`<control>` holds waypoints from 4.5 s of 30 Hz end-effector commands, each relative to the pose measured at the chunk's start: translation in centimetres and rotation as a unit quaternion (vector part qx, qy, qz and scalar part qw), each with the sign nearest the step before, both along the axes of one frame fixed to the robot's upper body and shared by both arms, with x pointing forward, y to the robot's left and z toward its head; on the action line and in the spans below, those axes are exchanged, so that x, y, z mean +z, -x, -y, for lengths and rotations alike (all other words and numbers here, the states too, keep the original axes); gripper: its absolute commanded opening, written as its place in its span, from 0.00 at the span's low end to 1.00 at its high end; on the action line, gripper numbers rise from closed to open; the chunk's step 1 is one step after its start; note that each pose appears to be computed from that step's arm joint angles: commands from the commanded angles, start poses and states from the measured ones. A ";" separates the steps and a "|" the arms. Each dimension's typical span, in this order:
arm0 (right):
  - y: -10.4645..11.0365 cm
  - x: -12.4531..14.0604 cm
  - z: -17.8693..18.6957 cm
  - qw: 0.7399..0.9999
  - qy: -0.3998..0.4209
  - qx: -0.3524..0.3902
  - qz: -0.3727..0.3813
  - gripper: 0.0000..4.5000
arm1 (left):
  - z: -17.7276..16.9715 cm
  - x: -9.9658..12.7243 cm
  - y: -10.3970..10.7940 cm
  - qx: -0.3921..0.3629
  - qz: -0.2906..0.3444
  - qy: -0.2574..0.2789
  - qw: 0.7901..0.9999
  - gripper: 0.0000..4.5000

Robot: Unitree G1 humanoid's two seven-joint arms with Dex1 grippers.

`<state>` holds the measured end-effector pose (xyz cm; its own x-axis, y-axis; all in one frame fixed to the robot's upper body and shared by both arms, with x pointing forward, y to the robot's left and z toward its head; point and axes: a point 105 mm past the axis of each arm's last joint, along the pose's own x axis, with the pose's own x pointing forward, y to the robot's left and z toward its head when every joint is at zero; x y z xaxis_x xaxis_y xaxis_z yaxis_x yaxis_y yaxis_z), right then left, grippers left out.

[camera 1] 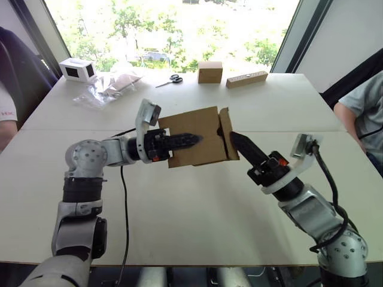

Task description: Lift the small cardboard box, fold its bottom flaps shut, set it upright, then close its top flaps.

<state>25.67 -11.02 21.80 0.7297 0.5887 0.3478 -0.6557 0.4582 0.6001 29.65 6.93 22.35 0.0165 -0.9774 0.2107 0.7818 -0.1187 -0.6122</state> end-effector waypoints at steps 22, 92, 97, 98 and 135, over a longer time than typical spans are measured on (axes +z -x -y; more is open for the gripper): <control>0.9 1.9 -2.4 0.998 0.040 0.016 0.048 0.12 | 0.3 0.7 -0.1 0.008 0.017 0.016 1.000 0.00; 1.5 1.2 4.2 0.965 0.253 -0.046 0.057 0.00 | 1.1 1.1 -1.6 -0.006 0.204 -0.260 0.944 0.00; 1.6 1.0 3.9 0.959 0.274 -0.032 0.062 0.00 | 1.8 0.6 -2.7 -0.070 0.336 -0.405 0.847 0.00; 1.5 1.0 3.8 0.960 0.272 -0.031 0.063 0.00 | 1.8 0.2 -3.0 -0.087 0.366 -0.431 0.820 0.00; -0.2 -0.3 1.0 0.954 0.285 -0.011 0.087 0.00 | -1.1 5.6 -5.0 -0.048 0.396 -0.375 0.837 0.75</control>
